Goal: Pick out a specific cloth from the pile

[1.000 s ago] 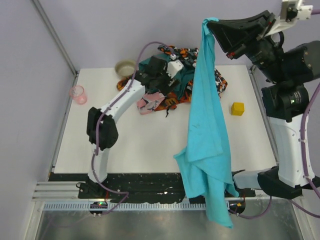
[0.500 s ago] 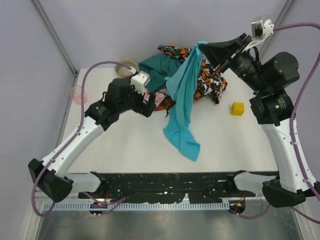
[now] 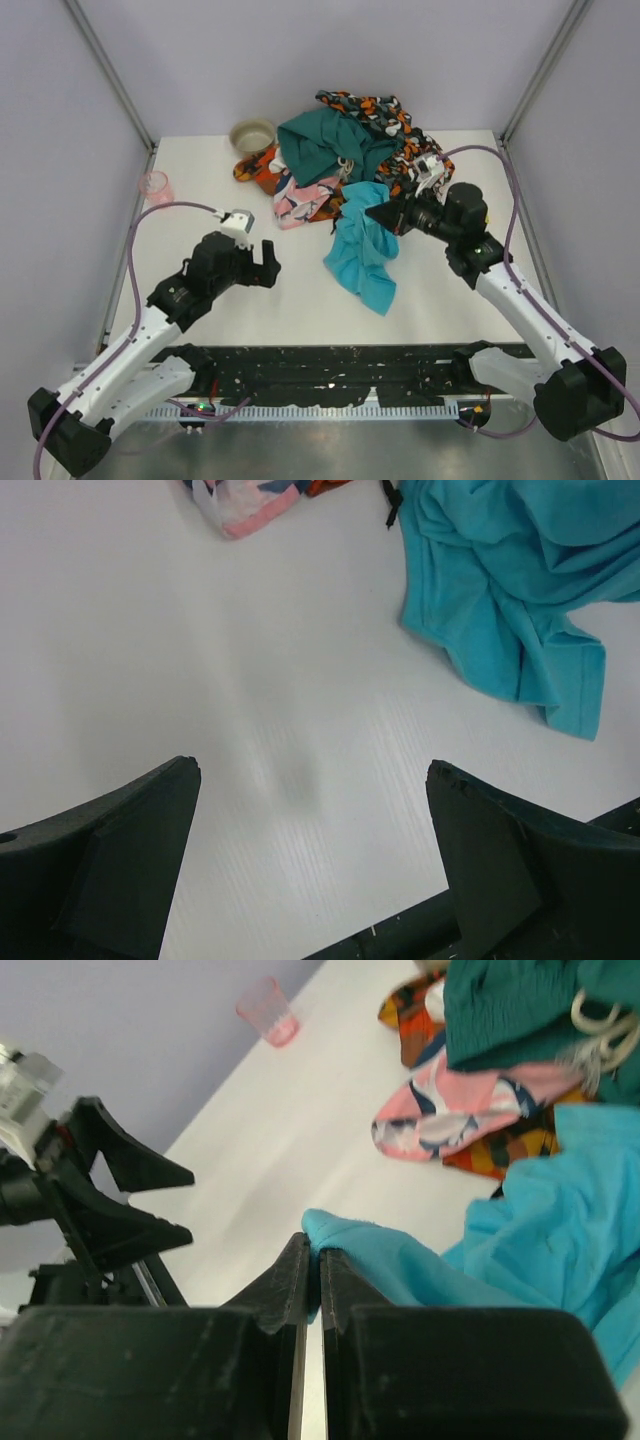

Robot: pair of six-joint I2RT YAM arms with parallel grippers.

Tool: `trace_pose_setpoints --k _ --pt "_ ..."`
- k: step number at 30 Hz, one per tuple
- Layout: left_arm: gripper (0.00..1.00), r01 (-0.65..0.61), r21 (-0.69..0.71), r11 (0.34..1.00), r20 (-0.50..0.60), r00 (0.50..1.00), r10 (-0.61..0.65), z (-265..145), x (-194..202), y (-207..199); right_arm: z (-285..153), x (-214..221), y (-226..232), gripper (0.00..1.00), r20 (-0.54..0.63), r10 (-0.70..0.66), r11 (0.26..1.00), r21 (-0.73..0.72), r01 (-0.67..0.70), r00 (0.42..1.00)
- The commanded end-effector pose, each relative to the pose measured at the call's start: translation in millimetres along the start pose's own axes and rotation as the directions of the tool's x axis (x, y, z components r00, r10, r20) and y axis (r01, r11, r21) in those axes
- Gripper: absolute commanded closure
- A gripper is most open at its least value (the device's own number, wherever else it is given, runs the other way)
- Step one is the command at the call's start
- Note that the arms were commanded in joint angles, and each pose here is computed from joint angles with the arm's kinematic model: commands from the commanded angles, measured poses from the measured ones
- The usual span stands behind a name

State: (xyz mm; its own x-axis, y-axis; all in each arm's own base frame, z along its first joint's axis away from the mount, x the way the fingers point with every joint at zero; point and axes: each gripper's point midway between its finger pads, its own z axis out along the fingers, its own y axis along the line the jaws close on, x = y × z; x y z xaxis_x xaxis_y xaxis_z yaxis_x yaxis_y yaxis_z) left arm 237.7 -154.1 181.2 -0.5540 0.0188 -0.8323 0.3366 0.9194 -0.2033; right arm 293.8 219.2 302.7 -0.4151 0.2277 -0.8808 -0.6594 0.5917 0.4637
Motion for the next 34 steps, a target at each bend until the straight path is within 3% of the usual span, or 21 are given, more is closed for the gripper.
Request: trace_pose_setpoints --k 1,4,5,6,8,11,14,18,19,22,27,34 --pt "0.01 0.106 0.001 0.994 0.045 0.993 -0.106 -3 10 2 11 64 -32 0.94 -0.091 0.050 0.998 0.051 -0.045 0.995" --pt "0.00 0.132 -0.002 0.991 0.043 0.990 -0.132 -6 21 5 13 129 -77 0.86 -0.205 0.148 0.963 0.251 -0.094 0.967" --pt "0.00 0.135 -0.014 0.991 0.041 0.990 -0.134 -8 25 8 10 146 -87 0.73 -0.227 0.172 0.948 0.301 -0.099 0.958" --pt "0.00 0.137 -0.027 0.990 0.042 0.990 -0.135 -10 27 11 10 158 -88 0.69 -0.255 0.177 0.947 0.309 -0.093 0.951" --pt "0.00 0.147 -0.061 0.987 0.042 0.989 -0.144 -17 30 18 5 164 -91 0.49 -0.256 0.193 0.934 0.342 -0.098 0.947" --pt "0.00 0.170 -0.112 0.979 0.049 0.985 -0.165 -27 34 29 -7 133 -89 0.05 -0.192 0.162 0.914 0.399 -0.074 0.968" --pt "0.00 0.214 -0.143 0.966 0.076 0.976 -0.205 -38 35 36 -45 91 -83 0.05 -0.096 0.099 0.864 0.501 -0.038 0.990" --pt "0.00 0.278 -0.189 0.942 0.132 0.958 -0.256 -52 34 48 -111 61 -98 0.05 0.046 0.001 0.712 0.702 -0.033 0.999" --pt "0.00 0.293 -0.198 0.935 0.151 0.952 -0.267 -55 33 51 -130 65 -109 0.05 0.059 -0.008 0.642 0.766 -0.040 0.998" --pt "0.00 0.328 -0.182 0.927 0.201 0.935 -0.291 -62 29 53 -168 56 -111 0.05 0.135 -0.064 0.563 0.823 -0.076 0.989" --pt "0.01 0.357 -0.122 0.926 0.203 0.922 -0.329 -64 35 46 -184 49 -105 0.05 0.192 -0.122 0.576 0.813 -0.088 0.974" --pt "0.00 0.377 -0.118 0.919 0.200 0.915 -0.350 -64 45 48 -186 44 -101 0.05 0.178 -0.143 0.584 0.809 -0.063 0.974"
